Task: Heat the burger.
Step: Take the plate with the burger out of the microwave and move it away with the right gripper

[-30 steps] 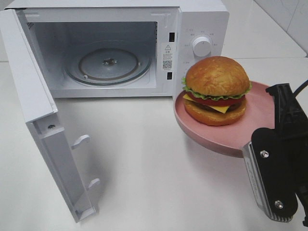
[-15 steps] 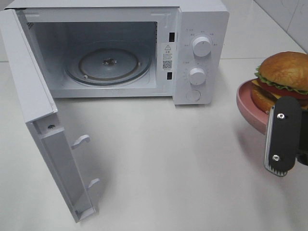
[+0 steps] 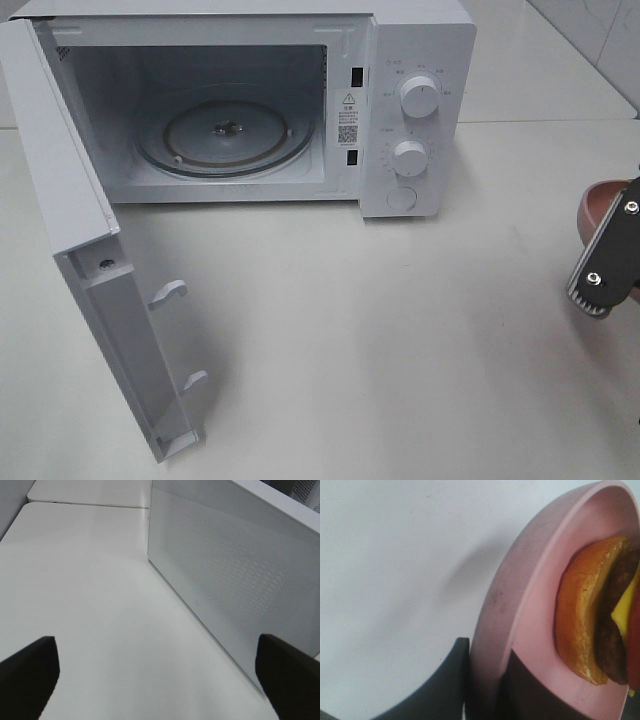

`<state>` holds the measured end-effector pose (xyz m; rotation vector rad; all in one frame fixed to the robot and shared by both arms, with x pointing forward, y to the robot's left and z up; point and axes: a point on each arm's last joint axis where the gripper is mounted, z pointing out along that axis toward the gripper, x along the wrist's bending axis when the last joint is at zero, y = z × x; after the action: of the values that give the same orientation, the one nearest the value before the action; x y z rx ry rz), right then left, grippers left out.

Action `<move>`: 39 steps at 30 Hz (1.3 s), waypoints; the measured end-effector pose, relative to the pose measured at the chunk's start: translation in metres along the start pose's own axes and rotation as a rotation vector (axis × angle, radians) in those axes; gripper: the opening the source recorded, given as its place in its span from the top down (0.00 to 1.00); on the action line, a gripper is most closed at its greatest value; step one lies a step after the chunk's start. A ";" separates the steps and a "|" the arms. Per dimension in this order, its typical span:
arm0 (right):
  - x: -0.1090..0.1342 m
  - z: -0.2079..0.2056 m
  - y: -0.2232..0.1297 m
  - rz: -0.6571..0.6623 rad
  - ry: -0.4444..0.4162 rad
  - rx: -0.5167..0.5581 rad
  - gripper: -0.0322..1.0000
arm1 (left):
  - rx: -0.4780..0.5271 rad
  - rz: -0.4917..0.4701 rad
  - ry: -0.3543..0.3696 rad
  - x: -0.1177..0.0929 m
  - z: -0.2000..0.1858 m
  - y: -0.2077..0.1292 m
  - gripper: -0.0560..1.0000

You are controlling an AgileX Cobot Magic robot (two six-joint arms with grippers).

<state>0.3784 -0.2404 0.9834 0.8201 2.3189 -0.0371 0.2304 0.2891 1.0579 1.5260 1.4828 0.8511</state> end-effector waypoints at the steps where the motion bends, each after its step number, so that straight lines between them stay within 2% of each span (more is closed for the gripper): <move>1: 0.000 0.000 0.000 0.000 0.000 0.000 0.87 | 0.000 0.000 0.000 0.000 0.000 0.000 0.01; 4: 0.000 0.002 -0.002 0.057 -0.008 0.038 0.87 | 0.000 0.000 0.000 0.000 0.000 0.000 0.01; 6: 0.004 0.010 -0.001 0.119 -0.021 0.135 0.87 | 0.000 0.000 0.000 0.000 0.000 0.000 0.01; 9: 0.004 0.012 0.001 0.137 -0.024 0.157 0.87 | 0.000 0.000 0.000 0.000 0.000 0.000 0.01; 11: 0.003 0.018 0.014 0.214 -0.053 0.224 0.87 | 0.000 0.000 0.000 0.000 0.000 0.000 0.01; 22: 0.005 0.036 0.043 0.309 -0.122 0.327 0.87 | 0.000 0.000 0.000 0.000 0.000 0.000 0.01; 39: 0.023 0.065 0.049 0.355 -0.155 0.414 0.87 | 0.000 0.000 0.000 0.000 0.000 0.000 0.01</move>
<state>0.4307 -0.2036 0.9284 1.3736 2.0150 -0.4211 0.2304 0.2891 1.0579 1.5260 1.4828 0.8511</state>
